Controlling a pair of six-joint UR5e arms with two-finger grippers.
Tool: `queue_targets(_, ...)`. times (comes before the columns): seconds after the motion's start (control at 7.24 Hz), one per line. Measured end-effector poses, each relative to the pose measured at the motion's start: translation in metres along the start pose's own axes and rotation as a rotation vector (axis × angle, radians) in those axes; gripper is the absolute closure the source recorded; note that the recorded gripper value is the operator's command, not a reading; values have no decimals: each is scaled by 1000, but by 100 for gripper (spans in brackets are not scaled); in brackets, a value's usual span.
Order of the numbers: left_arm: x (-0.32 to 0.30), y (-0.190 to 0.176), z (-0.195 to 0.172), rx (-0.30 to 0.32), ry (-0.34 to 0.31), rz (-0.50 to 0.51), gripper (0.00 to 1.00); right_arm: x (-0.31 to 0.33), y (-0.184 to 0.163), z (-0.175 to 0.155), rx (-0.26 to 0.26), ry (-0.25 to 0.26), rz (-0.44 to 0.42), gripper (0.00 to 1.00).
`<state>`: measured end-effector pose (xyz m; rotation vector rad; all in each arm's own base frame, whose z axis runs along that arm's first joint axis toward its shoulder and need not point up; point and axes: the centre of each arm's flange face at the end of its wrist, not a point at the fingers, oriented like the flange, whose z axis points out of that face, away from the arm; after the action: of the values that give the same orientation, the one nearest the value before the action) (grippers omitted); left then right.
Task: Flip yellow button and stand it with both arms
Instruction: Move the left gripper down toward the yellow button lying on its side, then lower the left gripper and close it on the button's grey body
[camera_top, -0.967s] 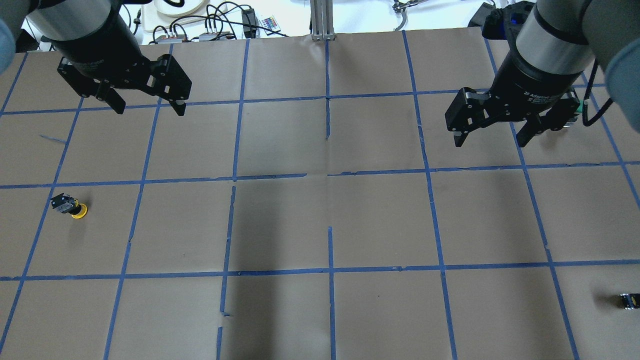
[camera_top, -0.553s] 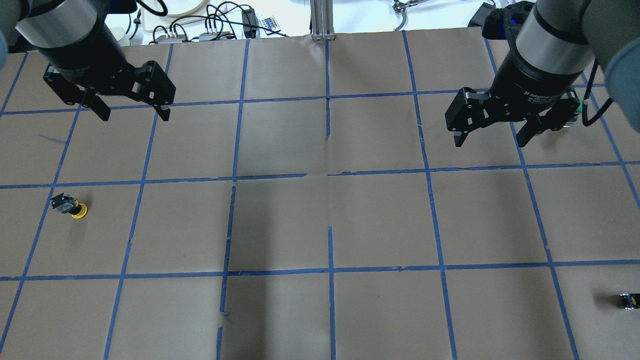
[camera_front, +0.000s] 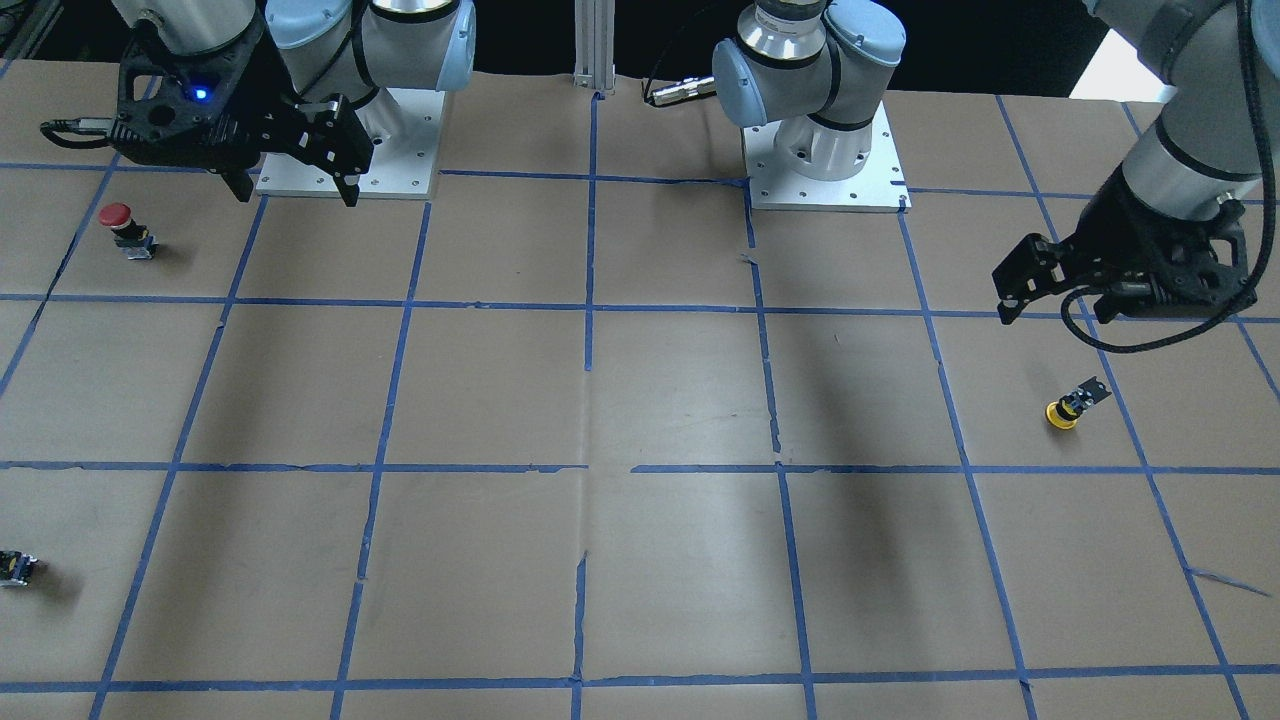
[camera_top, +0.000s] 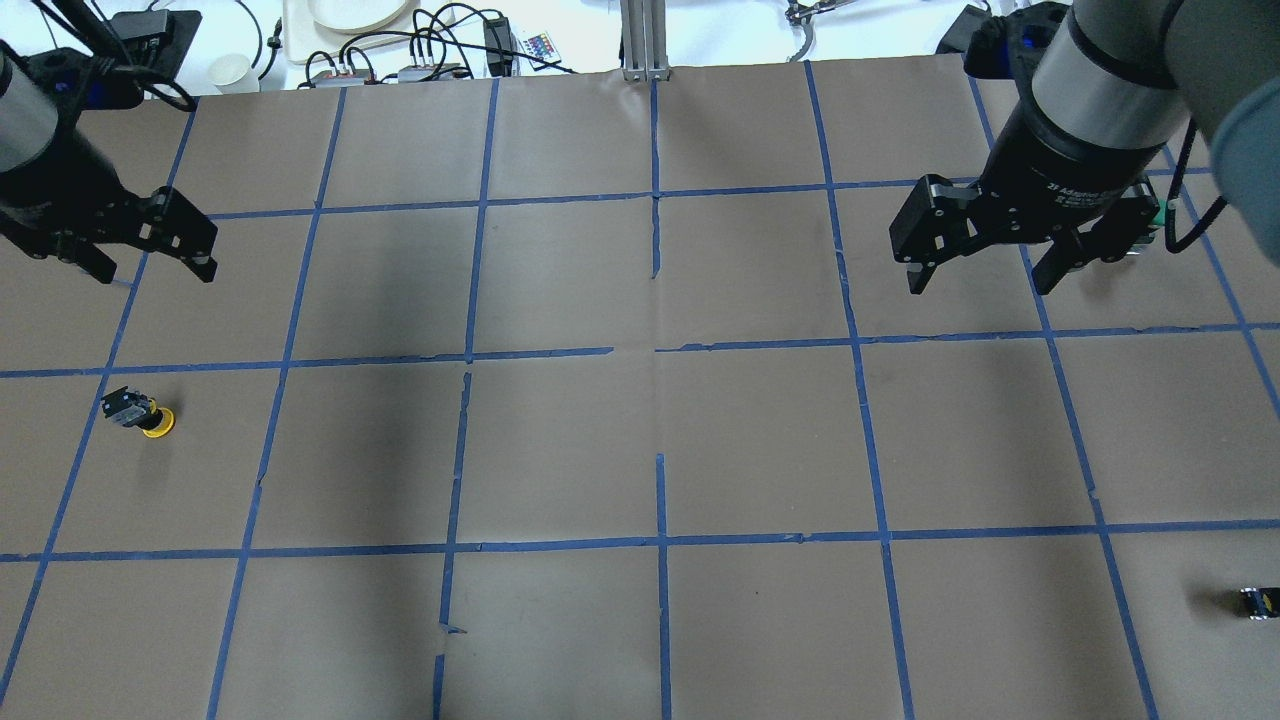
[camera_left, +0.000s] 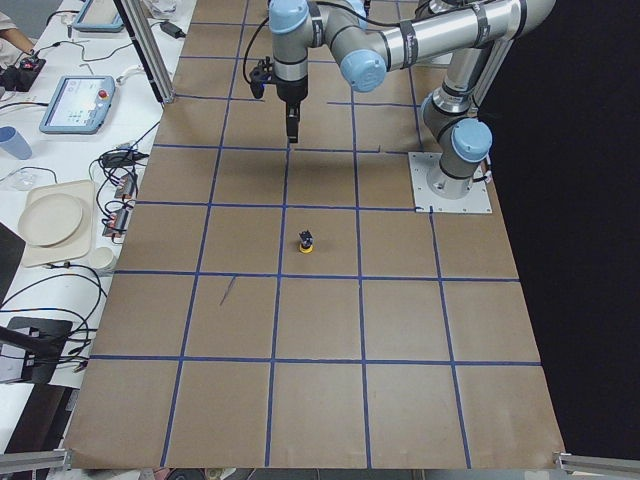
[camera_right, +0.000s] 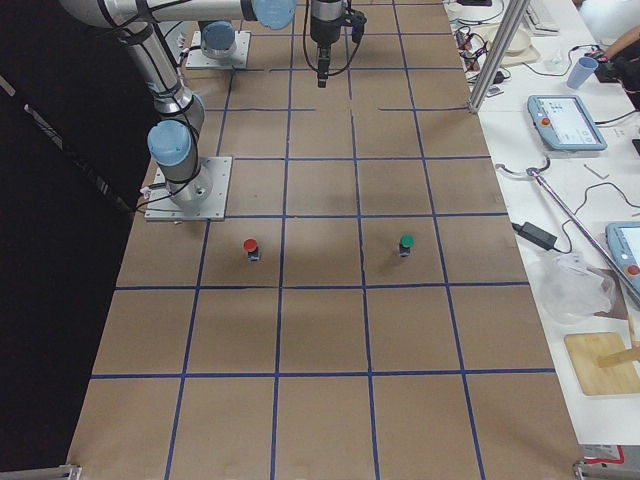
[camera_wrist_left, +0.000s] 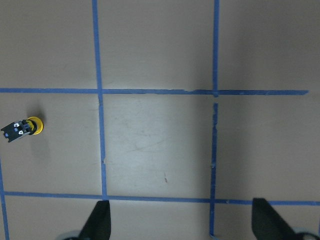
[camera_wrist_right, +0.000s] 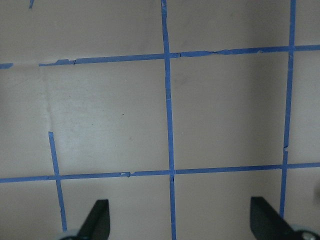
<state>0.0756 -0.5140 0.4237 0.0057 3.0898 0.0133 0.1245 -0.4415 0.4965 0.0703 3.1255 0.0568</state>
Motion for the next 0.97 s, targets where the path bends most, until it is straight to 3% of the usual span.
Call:
queue_targets(0.41, -103, 9, 84, -33, 15, 39, 0, 0, 0, -1, 2, -1, -1, 0)
queue_targets(0.97, -140, 4, 130, -50, -12, 520, 0, 0, 0, -1, 2, -1, -1, 0)
